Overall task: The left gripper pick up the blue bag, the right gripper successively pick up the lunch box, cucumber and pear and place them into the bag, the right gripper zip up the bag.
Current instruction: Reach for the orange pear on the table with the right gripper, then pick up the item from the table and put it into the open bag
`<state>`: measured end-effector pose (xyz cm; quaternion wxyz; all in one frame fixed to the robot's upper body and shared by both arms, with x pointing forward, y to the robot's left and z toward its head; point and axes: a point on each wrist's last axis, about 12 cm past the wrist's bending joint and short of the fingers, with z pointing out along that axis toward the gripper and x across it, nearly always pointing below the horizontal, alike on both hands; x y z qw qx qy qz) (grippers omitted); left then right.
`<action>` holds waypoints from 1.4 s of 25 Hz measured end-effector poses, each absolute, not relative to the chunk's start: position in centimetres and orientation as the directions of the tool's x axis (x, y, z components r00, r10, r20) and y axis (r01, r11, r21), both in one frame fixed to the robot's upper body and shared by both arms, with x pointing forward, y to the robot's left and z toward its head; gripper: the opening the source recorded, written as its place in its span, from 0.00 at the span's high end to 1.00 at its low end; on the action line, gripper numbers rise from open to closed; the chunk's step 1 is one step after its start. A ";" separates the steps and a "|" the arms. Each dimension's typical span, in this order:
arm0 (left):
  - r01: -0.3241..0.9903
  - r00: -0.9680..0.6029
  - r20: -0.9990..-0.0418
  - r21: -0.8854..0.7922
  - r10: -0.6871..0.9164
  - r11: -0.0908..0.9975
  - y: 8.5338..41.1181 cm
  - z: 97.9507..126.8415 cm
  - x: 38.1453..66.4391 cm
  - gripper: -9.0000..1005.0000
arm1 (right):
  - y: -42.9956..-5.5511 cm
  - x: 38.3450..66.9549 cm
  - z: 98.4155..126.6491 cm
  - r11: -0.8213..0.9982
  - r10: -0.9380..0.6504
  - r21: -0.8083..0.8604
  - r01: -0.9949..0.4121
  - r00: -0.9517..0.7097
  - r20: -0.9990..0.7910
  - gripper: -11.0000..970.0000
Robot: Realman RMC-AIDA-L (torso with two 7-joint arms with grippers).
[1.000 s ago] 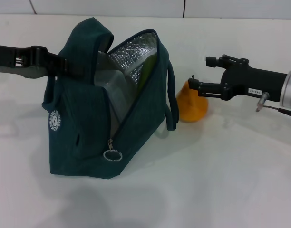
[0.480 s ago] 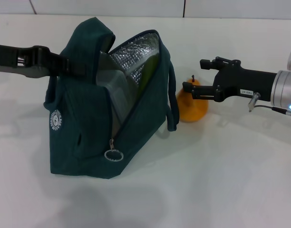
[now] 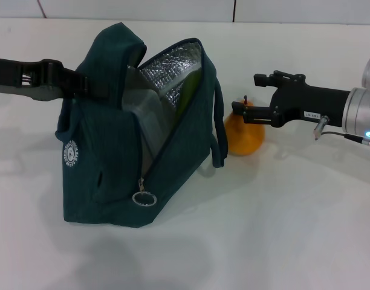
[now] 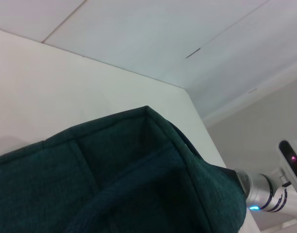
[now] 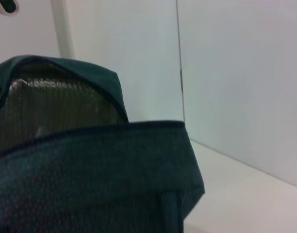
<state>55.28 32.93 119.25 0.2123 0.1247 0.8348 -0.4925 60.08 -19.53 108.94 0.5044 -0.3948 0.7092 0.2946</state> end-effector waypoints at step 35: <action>0.424 -0.876 -0.482 -0.766 0.003 0.484 32.9 119.3 55.3 0.95 | -20.2 59.9 110.1 0.508 -0.266 -0.037 -0.861 -0.116 -0.957 0.95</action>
